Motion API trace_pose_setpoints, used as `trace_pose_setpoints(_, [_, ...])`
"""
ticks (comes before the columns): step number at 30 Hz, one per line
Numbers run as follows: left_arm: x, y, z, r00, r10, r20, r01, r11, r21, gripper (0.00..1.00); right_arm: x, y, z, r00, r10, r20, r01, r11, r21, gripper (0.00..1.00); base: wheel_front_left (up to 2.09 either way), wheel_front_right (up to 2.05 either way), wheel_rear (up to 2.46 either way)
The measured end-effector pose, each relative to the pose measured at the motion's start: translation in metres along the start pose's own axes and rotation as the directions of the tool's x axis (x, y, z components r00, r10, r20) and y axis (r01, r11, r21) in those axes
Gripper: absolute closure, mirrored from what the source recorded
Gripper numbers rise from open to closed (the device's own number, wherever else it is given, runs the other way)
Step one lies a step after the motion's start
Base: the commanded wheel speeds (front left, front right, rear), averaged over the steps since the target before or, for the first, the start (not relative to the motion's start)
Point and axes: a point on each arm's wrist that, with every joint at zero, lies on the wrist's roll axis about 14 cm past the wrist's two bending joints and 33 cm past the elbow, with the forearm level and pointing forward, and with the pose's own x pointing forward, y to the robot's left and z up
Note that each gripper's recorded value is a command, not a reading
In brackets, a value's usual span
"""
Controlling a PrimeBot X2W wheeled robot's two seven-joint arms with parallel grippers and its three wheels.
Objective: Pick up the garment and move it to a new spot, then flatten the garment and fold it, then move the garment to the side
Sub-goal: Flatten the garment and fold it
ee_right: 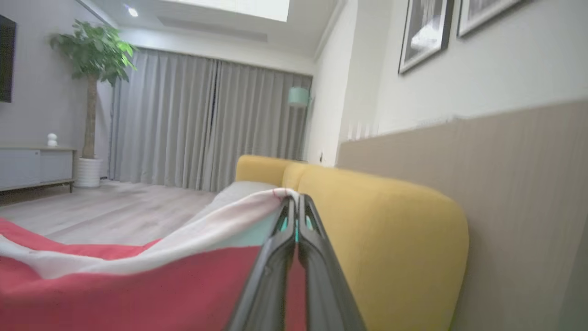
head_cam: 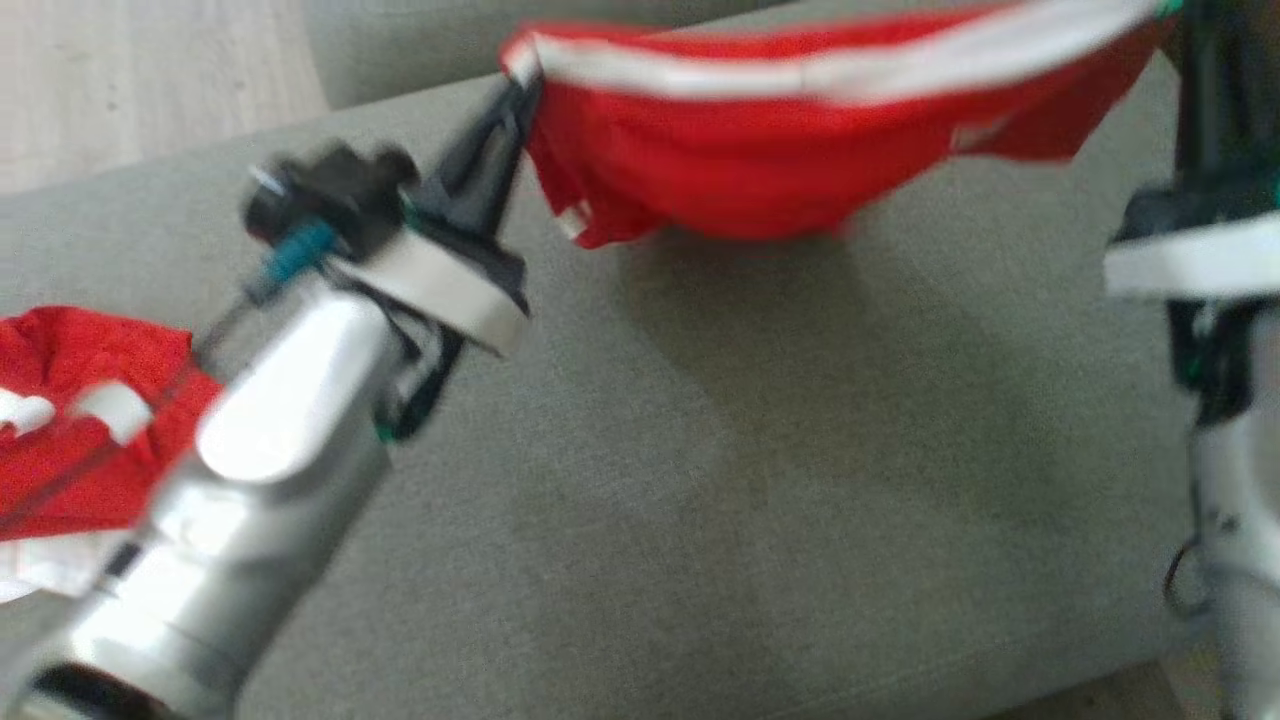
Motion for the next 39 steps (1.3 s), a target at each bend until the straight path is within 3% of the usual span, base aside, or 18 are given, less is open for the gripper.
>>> trace_pose_setpoints(5, [-0.002,0.019,0.072,0.994,0.021,0.103,-0.035,0.99,0.138,1.0,0.03,0.01,0.07,0.985,0.091,0.147,-0.078,0.993,-0.094,1.0,0.0,0.0,0.0])
trace_pose_setpoints(10, [-0.012,0.017,0.109,0.988,0.033,0.154,-0.063,0.979,0.196,1.0,0.034,0.024,0.099,0.97,0.164,0.182,-0.137,0.979,-0.149,1.0,0.0,0.0,0.0])
trace_pose_setpoints(15, [-0.024,0.007,0.135,0.977,0.027,0.212,-0.076,0.972,0.224,1.0,0.03,0.034,0.103,0.964,0.209,0.162,-0.184,0.971,-0.155,1.0,0.0,0.0,0.0])
trace_pose_setpoints(23, [-0.062,-0.009,0.123,0.98,0.056,0.19,-0.092,0.978,0.187,1.0,0.001,0.036,0.097,0.966,0.225,0.13,-0.208,0.969,-0.135,1.0,0.0,0.0,0.0])
trace_pose_setpoints(33, [-0.095,-0.035,0.133,0.977,0.058,0.204,-0.092,0.982,0.165,1.0,-0.03,0.026,0.114,0.974,0.183,0.137,-0.167,0.978,-0.123,1.0,0.0,0.0,0.0])
trace_pose_setpoints(39, [-0.09,-0.016,0.121,0.984,0.094,0.153,-0.116,0.982,0.147,1.0,-0.021,0.031,0.098,0.979,0.187,0.083,-0.178,0.979,-0.101,1.0,0.0,0.0,0.0])
